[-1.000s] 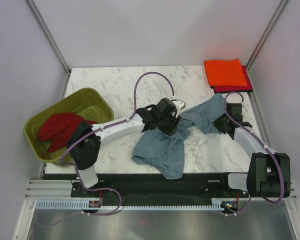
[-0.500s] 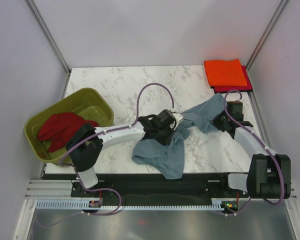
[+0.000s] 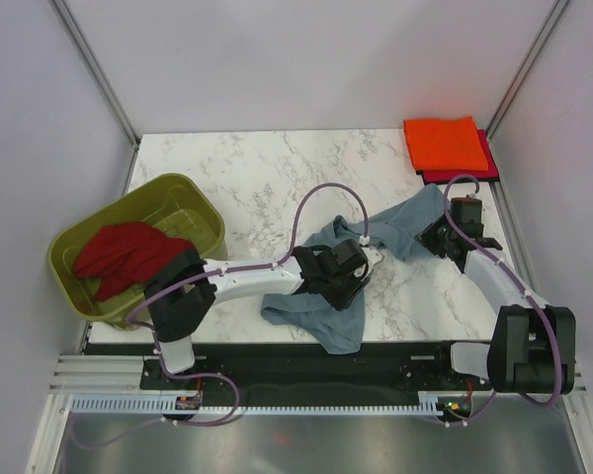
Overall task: Fold and stack the t-shirts
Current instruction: Flatten the tshirt out
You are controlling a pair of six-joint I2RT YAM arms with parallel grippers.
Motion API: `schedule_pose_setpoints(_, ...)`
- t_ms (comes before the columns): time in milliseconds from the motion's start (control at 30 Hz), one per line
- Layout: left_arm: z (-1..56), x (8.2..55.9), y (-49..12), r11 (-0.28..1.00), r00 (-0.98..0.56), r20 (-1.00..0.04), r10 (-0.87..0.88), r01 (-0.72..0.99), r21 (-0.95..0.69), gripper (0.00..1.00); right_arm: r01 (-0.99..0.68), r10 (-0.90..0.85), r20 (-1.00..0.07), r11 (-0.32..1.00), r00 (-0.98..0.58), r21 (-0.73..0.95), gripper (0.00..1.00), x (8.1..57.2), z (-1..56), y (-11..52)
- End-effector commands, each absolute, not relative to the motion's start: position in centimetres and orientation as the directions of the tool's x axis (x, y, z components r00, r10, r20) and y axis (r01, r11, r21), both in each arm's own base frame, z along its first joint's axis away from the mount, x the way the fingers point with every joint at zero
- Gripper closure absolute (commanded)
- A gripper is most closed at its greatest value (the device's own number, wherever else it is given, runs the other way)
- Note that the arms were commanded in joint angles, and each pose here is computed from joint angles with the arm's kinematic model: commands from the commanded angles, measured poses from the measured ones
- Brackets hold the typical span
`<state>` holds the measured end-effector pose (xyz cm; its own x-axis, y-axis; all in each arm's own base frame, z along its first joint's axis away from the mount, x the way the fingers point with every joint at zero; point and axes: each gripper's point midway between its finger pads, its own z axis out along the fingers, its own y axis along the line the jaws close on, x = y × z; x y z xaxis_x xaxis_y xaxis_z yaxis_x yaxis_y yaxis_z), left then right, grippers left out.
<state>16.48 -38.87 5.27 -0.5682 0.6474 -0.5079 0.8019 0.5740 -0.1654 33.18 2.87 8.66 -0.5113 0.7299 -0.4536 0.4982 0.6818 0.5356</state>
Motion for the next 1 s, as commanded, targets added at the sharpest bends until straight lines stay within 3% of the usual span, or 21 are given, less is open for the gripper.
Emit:
schedule_pose_setpoints(0, 11.0, 19.7, -38.4, 0.618, -0.525, -0.616, 0.587, 0.782, -0.077, 0.59, 0.438, 0.717, -0.491, 0.694, -0.495, 0.572, 1.00, 34.6, 11.3, 3.0)
schedule_pose_setpoints(167, 12.1, 22.5, -37.0, 0.579, -0.427, -0.627, 0.651, 0.814, 0.047, 0.55, 0.437, 0.718, -0.490, 0.692, -0.495, 0.574, 1.00, 34.5, 11.4, 2.9)
schedule_pose_setpoints(433, 12.0, 19.5, -37.7, 0.402, -0.270, -0.636, 0.723, 0.913, 0.069, 0.55, 0.437, 0.717, -0.473, 0.692, -0.512, 0.575, 1.00, 34.7, 10.9, 2.9)
schedule_pose_setpoints(667, 11.6, 16.6, -39.2, 0.277, -0.089, -0.595, 0.799, 0.932, 0.232, 0.51, 0.436, 0.719, -0.466, 0.688, -0.515, 0.580, 1.00, 35.1, 11.0, 2.9)
schedule_pose_setpoints(967, 9.7, 17.5, -39.5, 0.248, -0.018, -0.530, 0.848, 0.897, 0.365, 0.47, 0.448, 0.732, -0.433, 0.672, -0.526, 0.589, 1.00, 35.3, 10.2, 2.9)
